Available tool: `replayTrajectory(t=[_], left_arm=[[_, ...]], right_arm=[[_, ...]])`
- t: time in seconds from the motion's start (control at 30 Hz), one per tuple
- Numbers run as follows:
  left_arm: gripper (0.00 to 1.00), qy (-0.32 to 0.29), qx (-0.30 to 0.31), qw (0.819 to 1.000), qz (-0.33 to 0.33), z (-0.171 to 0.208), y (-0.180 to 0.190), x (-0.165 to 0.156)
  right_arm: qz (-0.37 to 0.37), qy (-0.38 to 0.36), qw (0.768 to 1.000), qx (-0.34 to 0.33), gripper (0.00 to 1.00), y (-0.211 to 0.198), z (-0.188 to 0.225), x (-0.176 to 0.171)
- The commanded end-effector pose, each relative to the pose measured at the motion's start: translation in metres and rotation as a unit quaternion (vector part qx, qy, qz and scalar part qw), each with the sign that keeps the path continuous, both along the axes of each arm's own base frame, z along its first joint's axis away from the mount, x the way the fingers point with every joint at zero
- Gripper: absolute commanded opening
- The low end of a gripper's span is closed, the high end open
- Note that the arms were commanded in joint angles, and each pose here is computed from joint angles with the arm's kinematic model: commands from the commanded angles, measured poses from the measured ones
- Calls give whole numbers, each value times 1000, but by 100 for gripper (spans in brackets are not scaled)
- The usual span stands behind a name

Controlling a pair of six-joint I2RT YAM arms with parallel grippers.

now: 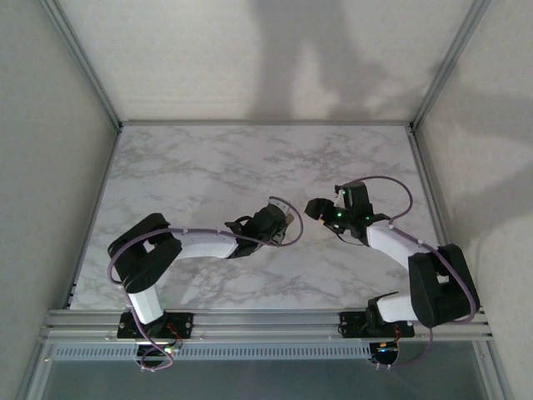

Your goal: Load the batteries into the remote control

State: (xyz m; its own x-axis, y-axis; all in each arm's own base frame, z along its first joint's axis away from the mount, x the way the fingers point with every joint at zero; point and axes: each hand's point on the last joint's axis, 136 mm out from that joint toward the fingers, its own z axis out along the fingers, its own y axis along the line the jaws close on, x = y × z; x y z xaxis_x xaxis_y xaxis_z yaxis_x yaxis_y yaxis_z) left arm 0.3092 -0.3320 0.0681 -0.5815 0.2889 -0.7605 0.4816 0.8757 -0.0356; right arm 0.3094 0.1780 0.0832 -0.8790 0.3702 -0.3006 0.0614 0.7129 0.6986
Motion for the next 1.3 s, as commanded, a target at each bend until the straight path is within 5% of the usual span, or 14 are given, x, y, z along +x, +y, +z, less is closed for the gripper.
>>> replayTrajectory(t=[0.0, 0.5, 1.27], left_arm=[[27, -45, -34, 998, 4, 31, -2, 1], [27, -60, -79, 995, -11, 53, -13, -11], [27, -67, -101, 993, -3, 66, -16, -7]], right_arm=[[24, 0, 994, 109, 66, 30, 34, 9], [70, 42, 974, 213, 53, 59, 56, 7], [95, 46, 970, 218, 34, 74, 66, -11]])
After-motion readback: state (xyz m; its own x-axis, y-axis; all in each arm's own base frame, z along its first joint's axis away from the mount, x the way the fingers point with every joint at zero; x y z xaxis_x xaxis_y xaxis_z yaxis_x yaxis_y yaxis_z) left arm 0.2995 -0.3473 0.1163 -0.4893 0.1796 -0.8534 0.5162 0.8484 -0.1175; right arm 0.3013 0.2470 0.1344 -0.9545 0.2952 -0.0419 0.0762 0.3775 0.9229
